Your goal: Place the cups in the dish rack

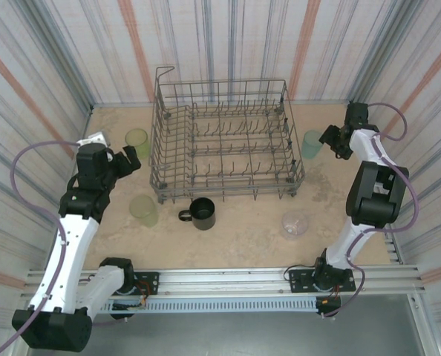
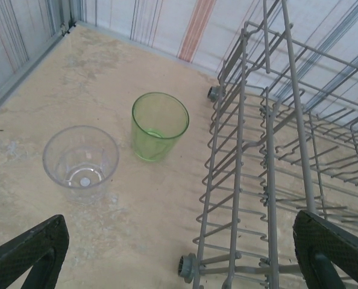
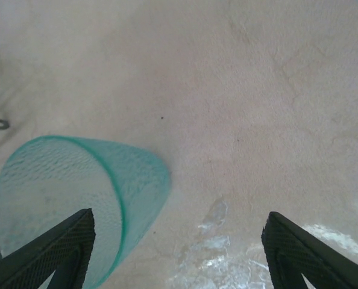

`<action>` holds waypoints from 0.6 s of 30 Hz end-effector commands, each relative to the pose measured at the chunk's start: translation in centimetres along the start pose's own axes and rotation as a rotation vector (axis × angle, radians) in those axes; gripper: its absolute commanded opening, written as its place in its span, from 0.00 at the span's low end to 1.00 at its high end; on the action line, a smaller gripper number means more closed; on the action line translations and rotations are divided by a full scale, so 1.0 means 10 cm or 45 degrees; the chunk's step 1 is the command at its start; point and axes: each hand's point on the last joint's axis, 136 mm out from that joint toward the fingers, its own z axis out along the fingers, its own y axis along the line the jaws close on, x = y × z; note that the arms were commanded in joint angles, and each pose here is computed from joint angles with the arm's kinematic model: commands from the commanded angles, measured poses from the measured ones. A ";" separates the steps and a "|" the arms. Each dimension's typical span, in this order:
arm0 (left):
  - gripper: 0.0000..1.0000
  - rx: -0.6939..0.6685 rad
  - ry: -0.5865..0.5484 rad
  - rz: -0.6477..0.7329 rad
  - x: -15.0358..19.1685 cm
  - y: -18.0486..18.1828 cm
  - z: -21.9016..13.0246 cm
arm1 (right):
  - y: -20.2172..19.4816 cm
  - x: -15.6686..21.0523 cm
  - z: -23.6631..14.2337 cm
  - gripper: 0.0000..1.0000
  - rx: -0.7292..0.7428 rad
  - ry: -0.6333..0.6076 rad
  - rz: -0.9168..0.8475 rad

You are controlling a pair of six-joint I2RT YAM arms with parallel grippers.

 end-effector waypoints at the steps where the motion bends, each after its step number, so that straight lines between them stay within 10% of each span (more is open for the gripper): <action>1: 0.99 0.037 0.036 0.024 0.08 -0.04 -0.05 | 0.07 -0.04 0.00 0.74 -0.036 0.026 0.036; 18: 0.99 0.073 0.037 0.011 0.14 -0.08 -0.11 | 0.15 0.08 0.30 0.33 -0.091 0.121 0.048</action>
